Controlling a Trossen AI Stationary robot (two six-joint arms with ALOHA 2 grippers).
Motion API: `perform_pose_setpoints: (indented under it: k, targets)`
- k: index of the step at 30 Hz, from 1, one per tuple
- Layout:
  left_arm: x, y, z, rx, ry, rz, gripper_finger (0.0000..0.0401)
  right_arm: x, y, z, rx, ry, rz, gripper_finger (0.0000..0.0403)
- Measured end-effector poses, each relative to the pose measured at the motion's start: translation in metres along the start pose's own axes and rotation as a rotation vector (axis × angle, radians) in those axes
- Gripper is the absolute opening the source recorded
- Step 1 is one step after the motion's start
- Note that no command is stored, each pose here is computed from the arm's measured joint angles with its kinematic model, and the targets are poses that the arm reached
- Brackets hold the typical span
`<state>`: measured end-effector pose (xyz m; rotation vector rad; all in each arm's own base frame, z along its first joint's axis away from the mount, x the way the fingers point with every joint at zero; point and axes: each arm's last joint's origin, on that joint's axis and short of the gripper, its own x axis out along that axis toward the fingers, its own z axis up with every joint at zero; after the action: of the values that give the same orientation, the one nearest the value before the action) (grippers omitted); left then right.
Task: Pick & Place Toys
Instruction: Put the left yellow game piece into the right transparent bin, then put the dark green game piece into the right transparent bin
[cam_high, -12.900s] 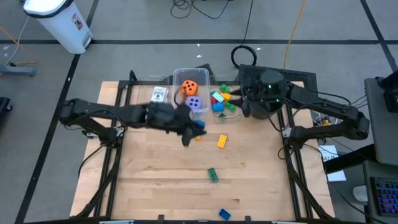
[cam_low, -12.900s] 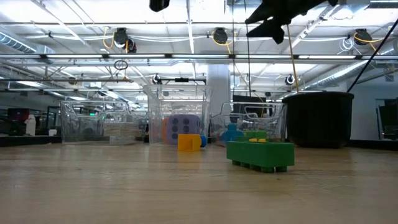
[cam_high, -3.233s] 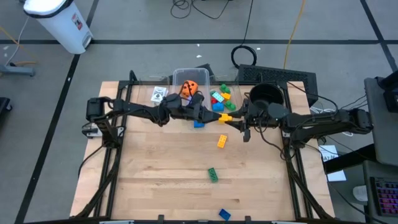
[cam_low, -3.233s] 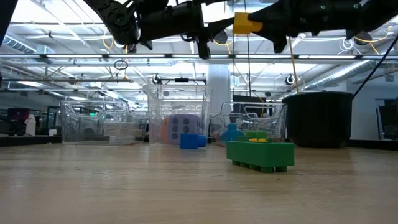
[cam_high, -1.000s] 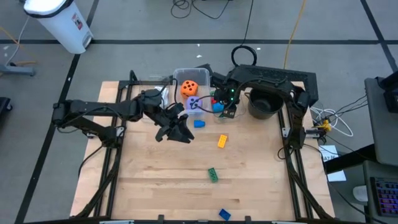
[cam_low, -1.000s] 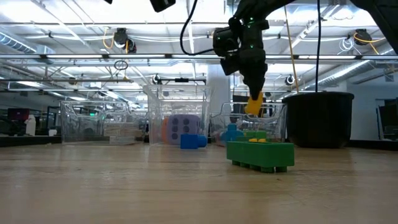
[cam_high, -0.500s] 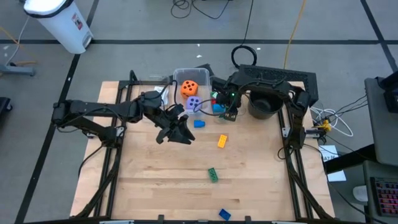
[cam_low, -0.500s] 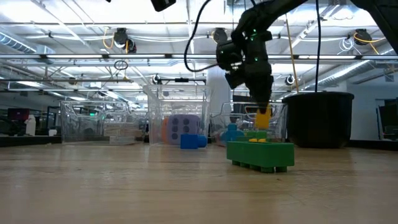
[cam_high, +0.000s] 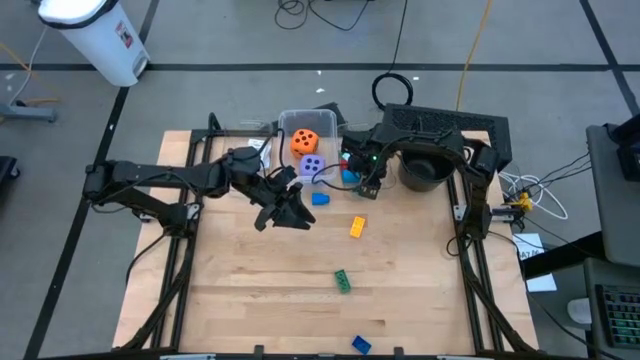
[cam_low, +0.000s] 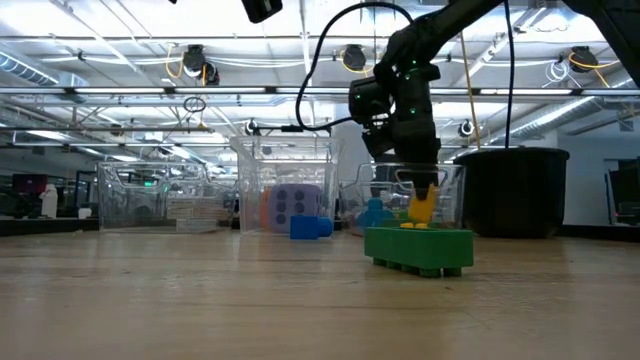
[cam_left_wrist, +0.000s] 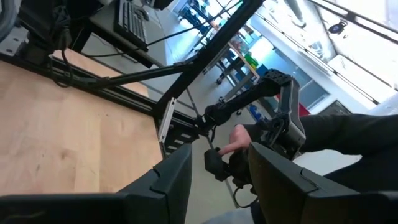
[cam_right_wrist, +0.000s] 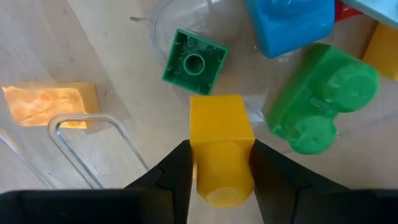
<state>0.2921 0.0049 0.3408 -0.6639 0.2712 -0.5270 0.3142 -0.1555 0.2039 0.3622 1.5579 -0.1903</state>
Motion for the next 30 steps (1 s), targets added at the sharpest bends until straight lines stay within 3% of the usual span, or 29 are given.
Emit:
perform_pose_setpoints:
  k: [13, 19, 24, 30]
  targets:
    - [0.000, 0.001, 0.001, -0.007, -0.021, 0.027, 0.0161, -0.001, -0.002, -0.001, 0.002, 0.003, -0.032, 0.0202]
    - [0.000, 0.001, 0.001, -0.009, -0.021, 0.027, 0.0161, -0.027, 0.002, -0.009, -0.002, -0.093, -0.039, 0.0211]
    - [-0.001, 0.001, 0.001, -0.009, -0.023, 0.029, 0.0161, -0.071, 0.008, -0.020, 0.047, -0.339, -0.055, 0.0207]
    - [-0.003, 0.004, 0.003, -0.003, -0.028, 0.041, 0.0161, -0.139, 0.018, -0.034, 0.109, -0.806, -0.039, 0.0206]
